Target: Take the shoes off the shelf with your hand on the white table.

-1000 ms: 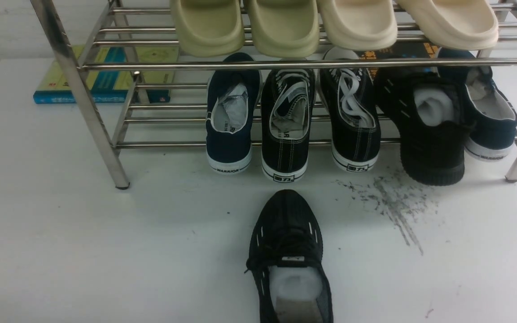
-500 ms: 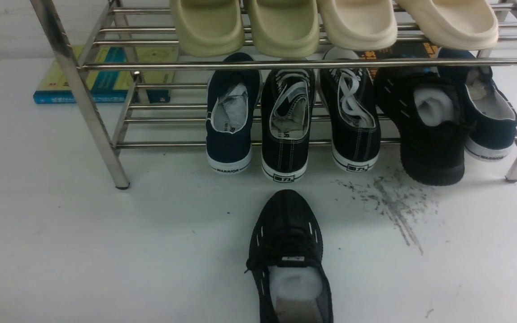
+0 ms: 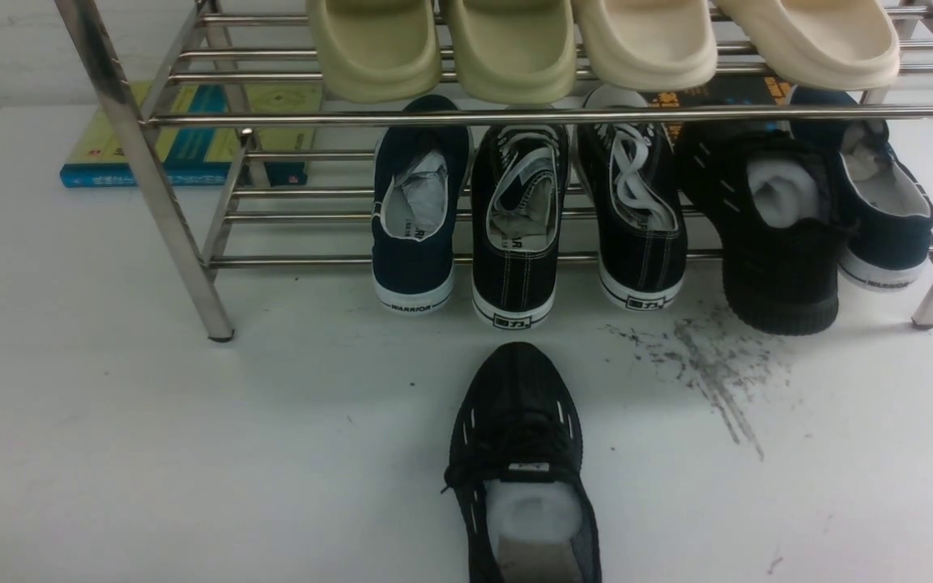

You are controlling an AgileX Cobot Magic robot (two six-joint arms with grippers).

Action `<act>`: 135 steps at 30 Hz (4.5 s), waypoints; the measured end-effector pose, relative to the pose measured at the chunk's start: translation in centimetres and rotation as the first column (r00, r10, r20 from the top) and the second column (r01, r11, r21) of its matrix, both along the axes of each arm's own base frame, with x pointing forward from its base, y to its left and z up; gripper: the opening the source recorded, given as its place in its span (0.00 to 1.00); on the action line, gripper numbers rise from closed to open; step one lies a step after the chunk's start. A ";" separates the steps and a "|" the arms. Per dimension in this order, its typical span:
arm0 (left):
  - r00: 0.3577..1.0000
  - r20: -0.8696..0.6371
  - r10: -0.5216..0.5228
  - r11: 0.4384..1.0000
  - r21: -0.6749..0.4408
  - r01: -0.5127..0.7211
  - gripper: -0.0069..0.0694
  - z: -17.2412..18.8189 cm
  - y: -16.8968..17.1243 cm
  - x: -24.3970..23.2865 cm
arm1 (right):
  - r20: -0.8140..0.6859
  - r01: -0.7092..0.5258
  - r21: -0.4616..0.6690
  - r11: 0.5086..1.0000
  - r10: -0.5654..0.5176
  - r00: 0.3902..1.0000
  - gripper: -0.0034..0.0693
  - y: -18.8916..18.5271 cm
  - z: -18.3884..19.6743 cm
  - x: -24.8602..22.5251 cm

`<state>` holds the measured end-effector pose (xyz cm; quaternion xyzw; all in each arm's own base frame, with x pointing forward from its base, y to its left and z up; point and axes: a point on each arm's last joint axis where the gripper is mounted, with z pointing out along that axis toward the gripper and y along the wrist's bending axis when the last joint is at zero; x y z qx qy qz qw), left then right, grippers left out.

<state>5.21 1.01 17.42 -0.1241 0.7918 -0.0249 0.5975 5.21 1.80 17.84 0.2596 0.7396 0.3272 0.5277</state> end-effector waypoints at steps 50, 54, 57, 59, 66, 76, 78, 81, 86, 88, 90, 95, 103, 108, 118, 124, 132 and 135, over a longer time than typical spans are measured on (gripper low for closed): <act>0.995 -0.094 0.009 0.978 -0.205 -0.029 0.25 -0.3 -0.5 -0.4 | -0.101 -0.145 -0.498 0.855 0.109 0.989 0.38 -0.2 16.2 4.6; 0.995 -0.097 0.012 0.978 -0.206 -0.032 0.25 -0.3 -0.5 -0.4 | -0.111 -0.149 -0.516 0.844 0.106 0.988 0.38 -0.3 16.1 4.8; 0.995 -0.098 0.013 0.978 -0.208 -0.033 0.26 -0.3 -0.5 -0.4 | -0.135 -0.169 -0.536 0.827 0.114 0.984 0.38 -0.3 15.8 5.3; 0.995 -0.098 0.013 0.978 -0.208 -0.033 0.26 -0.3 -0.5 -0.4 | -0.221 -0.253 -0.563 0.786 0.152 0.963 0.38 -0.1 14.9 6.4; 0.995 -0.098 0.013 0.978 -0.208 -0.033 0.27 -0.3 -0.5 -0.4 | -0.398 -0.496 -0.517 0.697 0.317 0.861 0.38 1.2 12.2 10.2; 0.995 -0.099 0.013 0.978 -0.208 -0.034 0.28 -0.3 -0.5 -0.4 | -0.420 -0.676 -0.502 0.540 0.531 0.736 0.43 3.5 13.5 16.7; 0.995 -0.099 0.013 0.978 -0.208 -0.034 0.28 -0.3 -0.5 -0.4 | -0.415 -0.691 -0.515 0.508 0.557 0.719 0.45 4.4 14.1 17.9; 0.995 -0.099 0.013 0.978 -0.208 -0.034 0.29 -0.3 -0.5 -0.4 | -0.406 -0.704 -0.557 0.440 0.595 0.693 0.50 6.3 15.3 19.7; 0.995 -0.099 0.013 0.978 -0.208 -0.034 0.30 -0.3 -0.5 -0.4 | -0.431 -0.691 -0.612 0.386 0.569 0.700 0.58 8.3 15.6 23.0; 0.995 -0.099 0.013 0.978 -0.208 -0.034 0.30 -0.3 -0.5 -0.4 | -0.452 -0.688 -0.609 0.395 0.540 0.710 0.61 8.5 15.3 24.2; 0.995 -0.099 0.013 0.978 -0.208 -0.034 0.30 -0.3 -0.5 -0.4 | -0.461 -0.683 -0.609 0.402 0.521 0.718 0.62 8.5 15.3 24.8; 0.995 -0.100 0.013 0.978 -0.208 -0.034 0.31 -0.3 -0.5 -0.4 | -0.520 -0.677 -0.607 0.416 0.437 0.734 0.63 8.4 13.4 27.2; 0.995 -0.100 0.013 0.978 -0.208 -0.034 0.32 -0.3 -0.5 -0.5 | -0.544 -0.675 -0.623 0.396 0.400 0.738 0.63 8.5 10.8 29.2; 0.995 -0.100 0.013 0.978 -0.208 -0.034 0.33 -0.3 -0.5 -0.5 | -0.567 -0.679 -0.644 0.352 0.376 0.733 0.63 8.5 9.3 30.3; 0.995 -0.099 0.013 0.978 -0.208 -0.034 0.34 -0.3 -0.5 -0.5 | -0.627 -0.720 -0.618 0.316 0.355 0.694 0.38 8.5 6.8 31.2; 0.995 -0.099 0.013 0.978 -0.208 -0.034 0.35 -0.3 -0.5 -0.5 | -0.628 -0.723 -0.618 0.309 0.358 0.691 0.05 8.4 8.2 30.8; 0.995 -0.099 0.013 0.978 -0.208 -0.034 0.35 -0.3 -0.5 -0.5 | -0.673 -0.760 -0.558 0.333 0.354 0.649 0.05 7.7 12.0 27.5; 0.995 -0.099 0.013 0.978 -0.208 -0.034 0.36 -0.3 -0.5 -0.5 | -0.691 -0.775 -0.533 0.339 0.353 0.630 0.05 7.3 13.7 25.7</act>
